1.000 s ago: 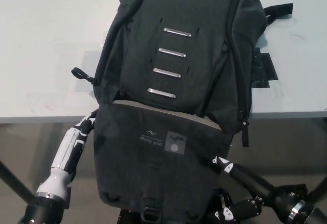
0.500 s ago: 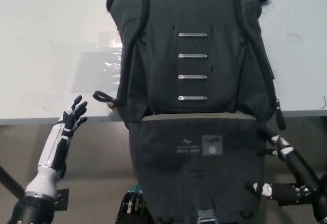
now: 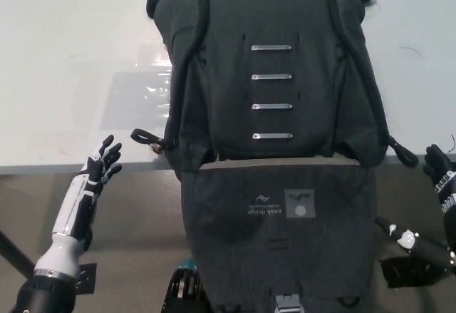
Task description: A bag is kept in the middle of the table with its flap loosely closed and the robot uses its right hand to adjust it and opens it
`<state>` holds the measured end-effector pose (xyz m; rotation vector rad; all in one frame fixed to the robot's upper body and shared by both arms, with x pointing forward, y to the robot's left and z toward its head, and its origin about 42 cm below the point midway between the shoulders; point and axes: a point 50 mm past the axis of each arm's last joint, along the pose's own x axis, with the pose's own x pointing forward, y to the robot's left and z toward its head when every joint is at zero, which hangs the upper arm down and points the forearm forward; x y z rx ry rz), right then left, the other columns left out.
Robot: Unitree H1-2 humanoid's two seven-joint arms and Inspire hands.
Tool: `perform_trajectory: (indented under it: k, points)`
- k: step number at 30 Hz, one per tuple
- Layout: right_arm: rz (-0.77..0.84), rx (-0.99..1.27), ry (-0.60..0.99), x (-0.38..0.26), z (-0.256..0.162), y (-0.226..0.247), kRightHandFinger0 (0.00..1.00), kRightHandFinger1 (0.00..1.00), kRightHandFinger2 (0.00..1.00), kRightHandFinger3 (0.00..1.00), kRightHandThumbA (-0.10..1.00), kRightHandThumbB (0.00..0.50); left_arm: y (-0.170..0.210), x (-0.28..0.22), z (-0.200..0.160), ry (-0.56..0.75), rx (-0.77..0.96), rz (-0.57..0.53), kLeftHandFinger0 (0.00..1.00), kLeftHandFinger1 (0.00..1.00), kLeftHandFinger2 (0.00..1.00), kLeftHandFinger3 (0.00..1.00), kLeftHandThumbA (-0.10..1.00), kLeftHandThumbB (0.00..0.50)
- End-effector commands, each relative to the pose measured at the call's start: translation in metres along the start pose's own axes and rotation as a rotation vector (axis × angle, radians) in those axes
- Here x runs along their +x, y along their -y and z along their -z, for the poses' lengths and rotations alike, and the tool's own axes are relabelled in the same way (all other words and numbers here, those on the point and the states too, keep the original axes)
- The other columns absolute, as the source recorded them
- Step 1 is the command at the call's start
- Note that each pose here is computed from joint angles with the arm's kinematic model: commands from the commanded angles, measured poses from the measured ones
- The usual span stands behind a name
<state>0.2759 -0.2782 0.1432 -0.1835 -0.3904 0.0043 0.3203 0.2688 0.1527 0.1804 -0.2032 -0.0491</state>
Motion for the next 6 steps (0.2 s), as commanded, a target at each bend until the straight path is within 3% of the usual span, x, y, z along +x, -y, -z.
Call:
perform_trajectory:
  k: [1, 2, 6]
  points:
    - [0.065, 0.061, 0.119, -0.0004, -0.0053, 0.0018, 1.00, 1.00, 1.00, 1.00, 1.00, 0.332, -0.0063, 0.0068, -0.0143, 0.052, 0.001, -0.004, 1.00, 1.00, 1.00, 1.00, 1.00, 0.000]
    - [0.073, 0.114, 0.117, 0.0000, -0.0033, -0.0005, 1.00, 1.00, 1.00, 1.00, 1.00, 0.357, -0.0056, 0.0071, -0.0144, 0.053, 0.006, -0.004, 1.00, 1.00, 1.00, 1.00, 1.00, 0.000]
    - [0.080, 0.155, 0.108, 0.0011, 0.0010, -0.0035, 1.00, 1.00, 1.00, 1.00, 1.00, 0.375, -0.0048, 0.0082, -0.0139, 0.054, 0.001, 0.000, 1.00, 1.00, 1.00, 1.00, 1.00, 0.000]
